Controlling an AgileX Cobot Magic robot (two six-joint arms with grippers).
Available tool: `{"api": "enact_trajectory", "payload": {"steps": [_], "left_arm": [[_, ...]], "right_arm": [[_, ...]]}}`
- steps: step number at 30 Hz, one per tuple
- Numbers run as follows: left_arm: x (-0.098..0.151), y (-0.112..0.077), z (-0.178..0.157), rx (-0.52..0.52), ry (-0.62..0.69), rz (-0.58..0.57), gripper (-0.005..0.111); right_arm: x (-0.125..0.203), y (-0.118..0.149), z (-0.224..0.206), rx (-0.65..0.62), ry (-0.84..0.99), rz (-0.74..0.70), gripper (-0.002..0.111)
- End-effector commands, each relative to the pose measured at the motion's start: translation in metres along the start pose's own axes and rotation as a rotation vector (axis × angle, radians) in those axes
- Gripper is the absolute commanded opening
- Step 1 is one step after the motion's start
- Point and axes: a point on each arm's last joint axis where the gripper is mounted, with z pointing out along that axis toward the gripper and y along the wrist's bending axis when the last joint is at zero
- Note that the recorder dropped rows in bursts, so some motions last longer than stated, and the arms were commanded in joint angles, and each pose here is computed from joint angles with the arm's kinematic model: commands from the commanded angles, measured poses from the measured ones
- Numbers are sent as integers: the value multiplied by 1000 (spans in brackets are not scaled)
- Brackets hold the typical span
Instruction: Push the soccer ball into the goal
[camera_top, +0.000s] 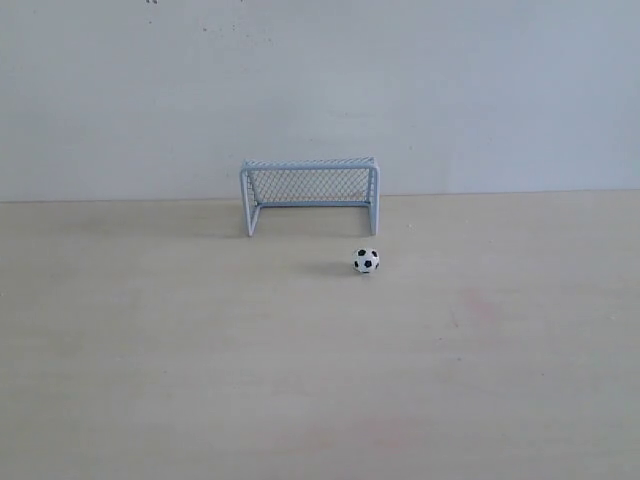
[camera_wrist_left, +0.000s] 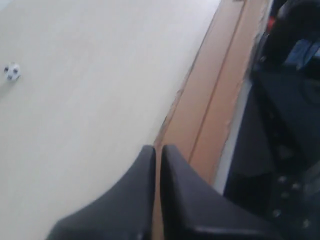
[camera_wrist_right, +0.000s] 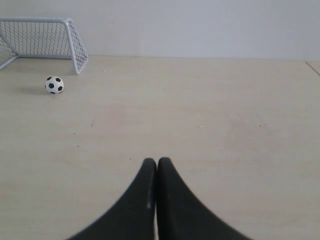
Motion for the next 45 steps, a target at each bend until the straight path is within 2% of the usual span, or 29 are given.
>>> {"api": "enact_trajectory", "payload": {"steps": [1,5,9,16,22,23,26,28,31,34,36,40,45], "left_arm": [[-4,-37,-16,108,-252,-33,4],[-6,-61,-33,141,-389,3,4],[-3,-76,-43,139,-446,43,4],[3,-88,-51,121,-478,88,4],[3,-89,-51,114,-480,108,4],[3,-89,-53,78,-499,149,4],[5,-83,-60,-180,-558,338,4],[7,-77,-65,-328,-637,332,4],[17,-73,-70,-473,-731,298,4],[31,-69,-71,-636,-730,335,4],[41,-67,-67,-680,-721,344,4],[53,-54,-49,-685,-658,304,4],[64,-38,-40,-717,-730,97,4]], "right_arm": [[-1,0,0,3,-14,0,0],[-1,0,0,3,-14,0,0],[-1,0,0,3,-14,0,0],[-1,0,0,3,-14,0,0],[-1,0,0,3,-14,0,0],[-1,0,0,3,-14,0,0],[-1,0,0,3,-14,0,0],[-1,0,0,3,-14,0,0],[-1,0,0,3,-14,0,0],[-1,0,0,3,-14,0,0],[-1,0,0,3,-14,0,0],[-1,0,0,3,-14,0,0],[-1,0,0,3,-15,0,0]]}}
